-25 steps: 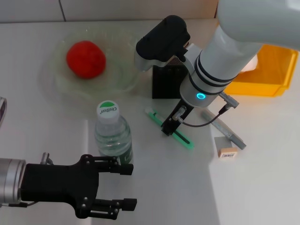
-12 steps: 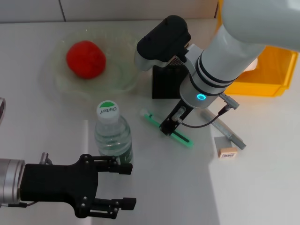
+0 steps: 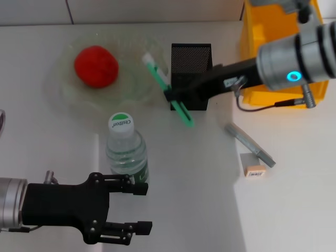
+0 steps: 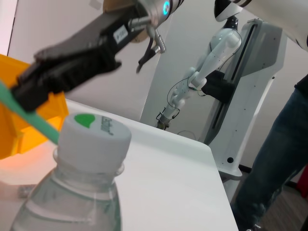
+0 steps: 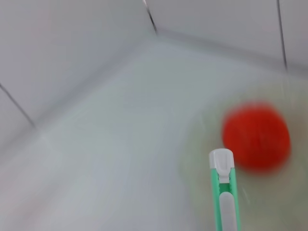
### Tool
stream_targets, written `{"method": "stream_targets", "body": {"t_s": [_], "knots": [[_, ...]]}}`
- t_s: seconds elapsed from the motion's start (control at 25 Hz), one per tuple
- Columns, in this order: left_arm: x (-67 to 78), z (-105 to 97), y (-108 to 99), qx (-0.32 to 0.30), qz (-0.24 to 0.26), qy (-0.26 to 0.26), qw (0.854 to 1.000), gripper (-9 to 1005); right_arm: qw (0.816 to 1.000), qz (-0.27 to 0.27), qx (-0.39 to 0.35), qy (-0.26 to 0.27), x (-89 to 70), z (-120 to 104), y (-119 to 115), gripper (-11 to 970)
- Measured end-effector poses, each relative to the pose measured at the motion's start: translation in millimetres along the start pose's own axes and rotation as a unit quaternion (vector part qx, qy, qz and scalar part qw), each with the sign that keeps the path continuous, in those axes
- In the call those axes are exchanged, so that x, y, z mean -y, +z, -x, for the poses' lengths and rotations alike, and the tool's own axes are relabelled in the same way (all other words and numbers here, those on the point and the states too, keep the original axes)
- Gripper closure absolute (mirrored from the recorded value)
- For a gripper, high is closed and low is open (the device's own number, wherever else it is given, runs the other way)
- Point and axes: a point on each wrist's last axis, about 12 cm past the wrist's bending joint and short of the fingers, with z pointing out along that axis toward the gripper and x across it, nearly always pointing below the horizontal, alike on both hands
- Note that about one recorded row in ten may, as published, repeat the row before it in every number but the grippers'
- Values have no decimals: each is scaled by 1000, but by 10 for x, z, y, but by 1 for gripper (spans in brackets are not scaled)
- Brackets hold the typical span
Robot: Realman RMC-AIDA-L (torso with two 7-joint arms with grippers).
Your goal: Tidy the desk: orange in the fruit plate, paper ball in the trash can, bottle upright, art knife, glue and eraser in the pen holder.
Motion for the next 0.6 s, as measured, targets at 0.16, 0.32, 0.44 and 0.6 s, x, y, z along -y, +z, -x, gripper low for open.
{"method": "stream_targets", "body": {"t_s": [0.16,0.32,0.44,0.6], "knots": [[-12,19,8,0,-2,1,1000,256,989,35,147,2,215,-77,-320,789],[-19,25,18,-1,-3,2,1000,256,971,24,237,1,461,-187,-346,776],[-33,37,37,0,-6,-1,1000,256,956,-8,293,-23,620,-247,-247,760],[-33,35,42,1,-7,-4,1000,256,945,-23,322,-46,674,-274,-177,738]]}}
